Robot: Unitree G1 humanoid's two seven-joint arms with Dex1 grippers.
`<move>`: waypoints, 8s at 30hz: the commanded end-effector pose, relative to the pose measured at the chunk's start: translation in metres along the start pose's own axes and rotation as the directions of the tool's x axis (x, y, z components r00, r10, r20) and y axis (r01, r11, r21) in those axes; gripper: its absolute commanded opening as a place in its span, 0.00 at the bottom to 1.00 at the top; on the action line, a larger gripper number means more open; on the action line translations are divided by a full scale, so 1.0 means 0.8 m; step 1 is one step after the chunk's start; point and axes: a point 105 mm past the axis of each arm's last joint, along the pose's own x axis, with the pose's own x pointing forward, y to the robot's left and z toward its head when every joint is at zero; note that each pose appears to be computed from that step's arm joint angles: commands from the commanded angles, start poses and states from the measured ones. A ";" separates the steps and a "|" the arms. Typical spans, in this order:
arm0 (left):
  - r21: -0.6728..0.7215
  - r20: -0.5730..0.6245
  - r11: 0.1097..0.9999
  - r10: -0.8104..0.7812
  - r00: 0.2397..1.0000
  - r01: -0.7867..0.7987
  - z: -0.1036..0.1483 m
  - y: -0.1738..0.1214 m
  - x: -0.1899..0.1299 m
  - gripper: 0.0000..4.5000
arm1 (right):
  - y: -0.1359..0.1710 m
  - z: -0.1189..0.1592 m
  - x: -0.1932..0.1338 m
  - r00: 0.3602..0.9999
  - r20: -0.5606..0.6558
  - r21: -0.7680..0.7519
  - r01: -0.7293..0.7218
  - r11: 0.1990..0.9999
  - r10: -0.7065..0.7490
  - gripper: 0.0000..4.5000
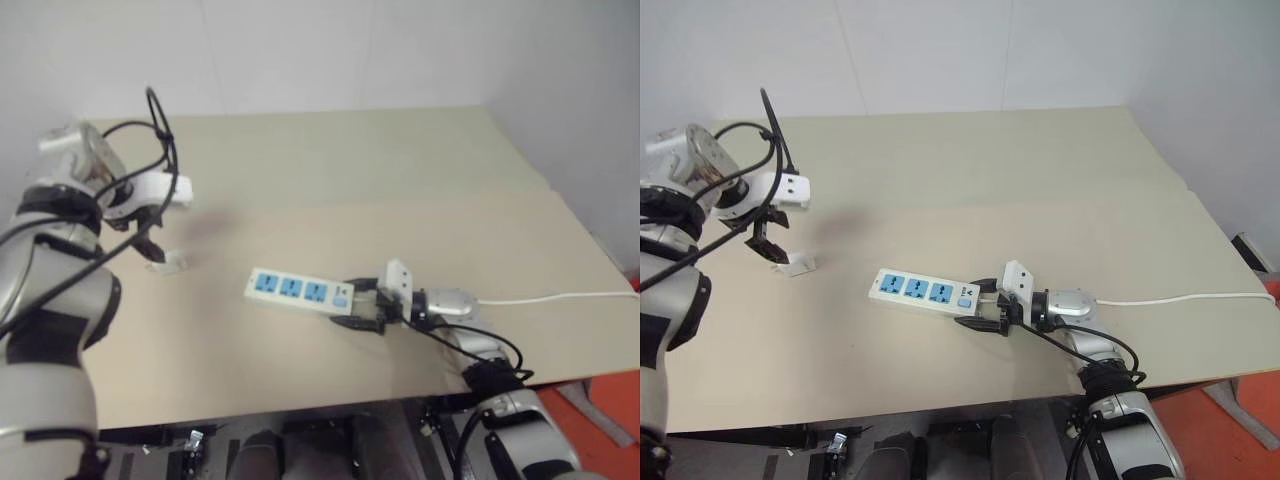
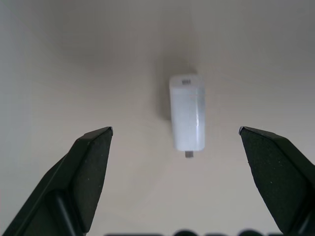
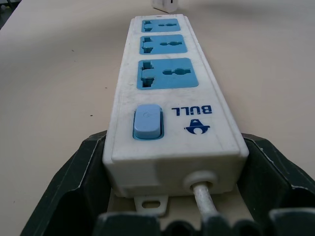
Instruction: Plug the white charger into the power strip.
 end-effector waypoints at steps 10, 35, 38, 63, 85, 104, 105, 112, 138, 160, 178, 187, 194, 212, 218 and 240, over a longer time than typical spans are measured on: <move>-0.031 -0.012 0.999 0.021 1.000 -0.021 0.004 -0.004 0.036 1.00 | 0.007 0.005 0.001 1.000 0.017 0.010 -0.001 1.000 0.001 0.76; -0.067 0.072 0.990 0.128 0.989 -0.123 0.031 0.007 0.051 0.22 | 0.007 0.004 0.000 1.000 0.017 0.018 0.015 1.000 -0.016 0.76; -0.046 0.195 0.990 0.142 0.970 -0.136 0.052 0.015 0.028 0.22 | 0.007 0.004 0.000 1.000 0.016 0.017 0.013 1.000 -0.014 0.76; 0.249 0.969 0.969 -0.249 0.014 0.001 0.197 -0.112 -0.116 0.22 | -0.003 0.007 -0.004 0.974 -0.049 -0.056 -0.224 0.973 0.222 0.76; 0.295 0.954 0.952 -0.298 0.028 0.082 0.210 -0.176 -0.059 0.22 | 0.008 -0.018 0.004 0.966 -0.088 -0.041 -0.249 0.968 0.245 0.76; 0.327 0.938 0.941 -0.334 0.087 0.092 0.213 -0.188 0.009 0.22 | 0.009 -0.019 0.000 0.969 -0.083 -0.028 -0.234 0.972 0.231 0.76; 0.333 0.935 0.938 -0.341 0.093 0.093 0.213 -0.190 0.011 0.22 | 0.009 -0.020 0.000 0.970 -0.084 -0.028 -0.233 0.972 0.230 0.76; 0.310 0.942 0.947 -0.317 0.110 0.079 0.219 -0.191 0.027 0.22 | 0.009 -0.019 0.001 0.971 -0.079 -0.026 -0.228 0.973 0.225 0.76; 0.282 0.950 0.953 -0.293 0.109 0.109 0.212 -0.191 0.043 0.22 | 0.007 -0.017 0.000 0.971 -0.082 -0.028 -0.228 0.973 0.225 0.76; 0.263 0.956 0.956 -0.276 0.097 0.129 0.220 -0.191 0.055 0.22 | 0.006 -0.017 -0.001 0.973 -0.082 -0.026 -0.218 0.976 0.215 0.76; 0.208 0.936 0.965 -0.244 0.254 0.158 0.164 -0.182 0.096 0.22 | 0.004 -0.015 -0.004 0.973 -0.085 -0.026 -0.216 0.976 0.214 0.76; 0.172 0.924 0.965 -0.228 0.306 0.199 0.153 -0.181 0.110 0.22 | 0.006 -0.015 -0.004 0.972 -0.085 -0.026 -0.223 0.974 0.220 0.76; 0.164 0.924 0.961 -0.228 0.308 0.221 0.153 -0.183 0.112 0.22 | 0.007 -0.015 -0.004 0.972 -0.085 -0.023 -0.222 0.975 0.220 0.76; 0.206 0.911 0.947 -0.278 0.305 0.246 0.161 -0.195 0.106 0.51 | 0.008 -0.015 -0.002 0.973 -0.079 -0.025 -0.220 0.975 0.218 0.76; 0.220 0.912 0.946 -0.286 0.293 0.239 0.166 -0.195 0.101 0.94 | 0.008 -0.014 -0.002 0.973 -0.077 -0.028 -0.219 0.975 0.216 0.76; 0.262 0.892 0.963 -0.267 0.364 0.062 0.104 -0.128 -0.029 1.00 | -0.016 0.021 -0.045 0.992 -0.065 -0.148 -0.115 0.982 0.107 0.99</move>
